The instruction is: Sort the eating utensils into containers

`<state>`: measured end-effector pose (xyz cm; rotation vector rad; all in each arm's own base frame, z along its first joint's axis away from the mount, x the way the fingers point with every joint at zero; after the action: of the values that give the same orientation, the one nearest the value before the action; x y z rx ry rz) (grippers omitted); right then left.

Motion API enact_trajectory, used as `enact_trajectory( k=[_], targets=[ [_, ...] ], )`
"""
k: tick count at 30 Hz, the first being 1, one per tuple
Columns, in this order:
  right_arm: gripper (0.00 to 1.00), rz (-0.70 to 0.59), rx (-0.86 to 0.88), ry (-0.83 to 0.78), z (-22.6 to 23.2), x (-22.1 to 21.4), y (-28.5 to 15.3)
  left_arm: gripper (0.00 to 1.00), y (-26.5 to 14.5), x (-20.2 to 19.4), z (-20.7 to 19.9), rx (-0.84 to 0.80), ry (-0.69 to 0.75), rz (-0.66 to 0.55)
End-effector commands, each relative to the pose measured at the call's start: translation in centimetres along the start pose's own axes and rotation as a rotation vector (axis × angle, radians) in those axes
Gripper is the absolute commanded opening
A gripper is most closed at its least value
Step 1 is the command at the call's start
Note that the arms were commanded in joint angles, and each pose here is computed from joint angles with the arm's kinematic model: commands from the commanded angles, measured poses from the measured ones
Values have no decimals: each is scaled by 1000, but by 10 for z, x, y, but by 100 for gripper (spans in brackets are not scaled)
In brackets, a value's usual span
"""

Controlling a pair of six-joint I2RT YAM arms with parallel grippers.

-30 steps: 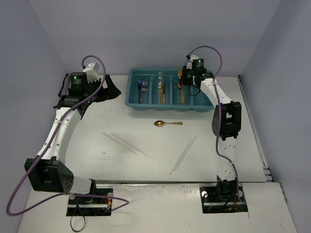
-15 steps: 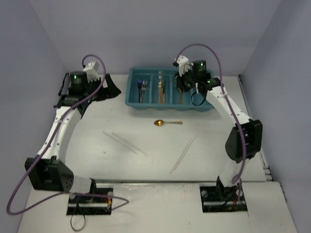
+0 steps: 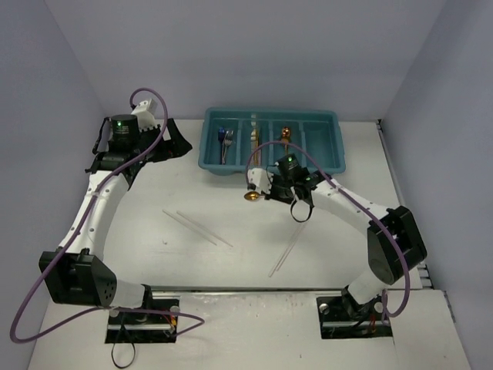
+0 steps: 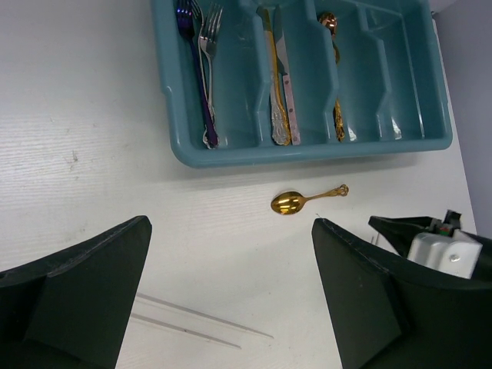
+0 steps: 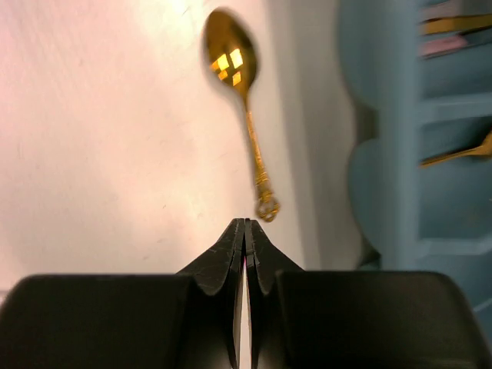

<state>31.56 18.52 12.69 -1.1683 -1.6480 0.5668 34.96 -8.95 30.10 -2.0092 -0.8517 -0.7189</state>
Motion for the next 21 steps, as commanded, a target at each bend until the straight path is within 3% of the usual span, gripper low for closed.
enact_trajectory(
  k=[1, 12, 21],
  targets=[
    [0, -41, -165, -99, -38, 27, -2, 85, -12, 22, -15, -54, 30, -103],
    [0, -3, -185, -158, -46, 30, 57, 85, -14, 21, -14, -44, 48, -99],
    [0, -12, -135, -195, -35, 31, 76, 85, -14, 20, -12, -34, 60, -96]
  ],
)
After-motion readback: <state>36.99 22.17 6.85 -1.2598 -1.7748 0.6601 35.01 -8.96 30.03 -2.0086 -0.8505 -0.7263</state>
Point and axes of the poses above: each gripper's point midway between its finger pads, its own y axis out along the fingers, its own z axis along the line the jaws close on, x = y × z, the point moved 5 cm from there along -y, back along the fingers, and after that the axes turned 2 degrees about -y, right-handed, at the moved point
